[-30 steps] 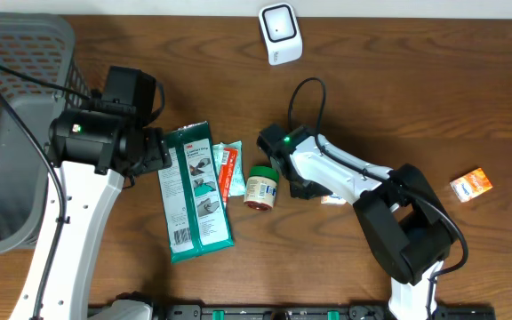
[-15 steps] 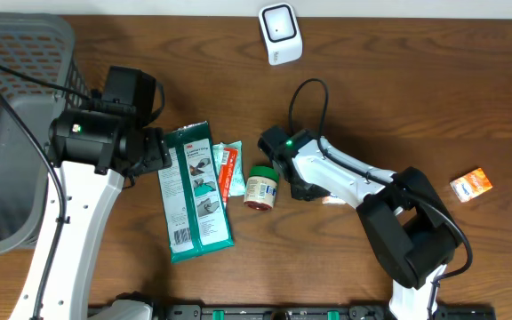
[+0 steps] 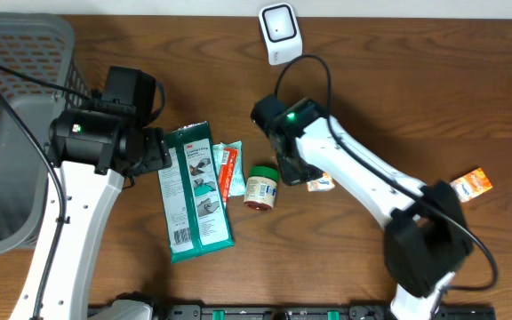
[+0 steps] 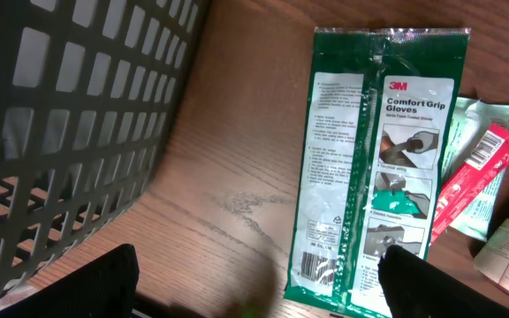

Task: Scan the item barcode
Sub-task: 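Lift the second orange pack up toward the scanner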

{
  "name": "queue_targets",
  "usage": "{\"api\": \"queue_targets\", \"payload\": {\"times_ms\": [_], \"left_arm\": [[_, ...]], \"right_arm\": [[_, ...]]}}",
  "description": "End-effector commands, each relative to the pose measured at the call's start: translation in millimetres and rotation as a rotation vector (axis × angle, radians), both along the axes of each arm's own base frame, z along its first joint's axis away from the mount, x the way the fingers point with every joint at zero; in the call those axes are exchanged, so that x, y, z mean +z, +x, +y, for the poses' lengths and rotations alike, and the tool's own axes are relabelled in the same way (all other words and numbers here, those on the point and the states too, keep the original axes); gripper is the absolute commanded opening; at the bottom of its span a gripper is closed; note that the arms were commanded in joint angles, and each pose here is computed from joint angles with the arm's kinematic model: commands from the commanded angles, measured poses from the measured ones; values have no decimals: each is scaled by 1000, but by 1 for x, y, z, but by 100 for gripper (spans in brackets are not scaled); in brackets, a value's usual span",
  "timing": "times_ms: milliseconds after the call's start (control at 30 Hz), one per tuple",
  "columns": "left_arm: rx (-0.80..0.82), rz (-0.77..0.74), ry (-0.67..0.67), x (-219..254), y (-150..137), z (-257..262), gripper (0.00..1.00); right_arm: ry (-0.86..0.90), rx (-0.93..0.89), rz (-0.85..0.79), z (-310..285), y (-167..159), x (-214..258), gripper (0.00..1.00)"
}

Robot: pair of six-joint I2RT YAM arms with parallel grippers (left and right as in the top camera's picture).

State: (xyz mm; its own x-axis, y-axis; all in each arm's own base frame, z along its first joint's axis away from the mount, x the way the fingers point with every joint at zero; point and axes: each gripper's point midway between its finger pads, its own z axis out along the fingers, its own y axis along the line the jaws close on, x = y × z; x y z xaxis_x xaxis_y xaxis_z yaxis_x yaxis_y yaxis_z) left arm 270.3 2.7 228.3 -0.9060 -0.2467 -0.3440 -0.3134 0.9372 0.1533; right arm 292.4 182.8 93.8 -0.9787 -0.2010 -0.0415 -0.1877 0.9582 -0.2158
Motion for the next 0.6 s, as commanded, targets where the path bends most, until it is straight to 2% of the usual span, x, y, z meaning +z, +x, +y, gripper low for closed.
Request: {"api": "queue_targets", "payload": {"times_ms": [0,133,333,567], "left_arm": [[1,0,14,1,0,3,88],[1,-1,14,1,0,3,88],[1,0,14,1,0,3,88],[1,0,14,1,0,3,88]], "right_arm": [[159,11,-37,10,3,36,1],[275,-12,-62,8,2,61,1],[543,157,-40,26,-9,100,1],[695,119,-24,21,-3,116,1]]}}
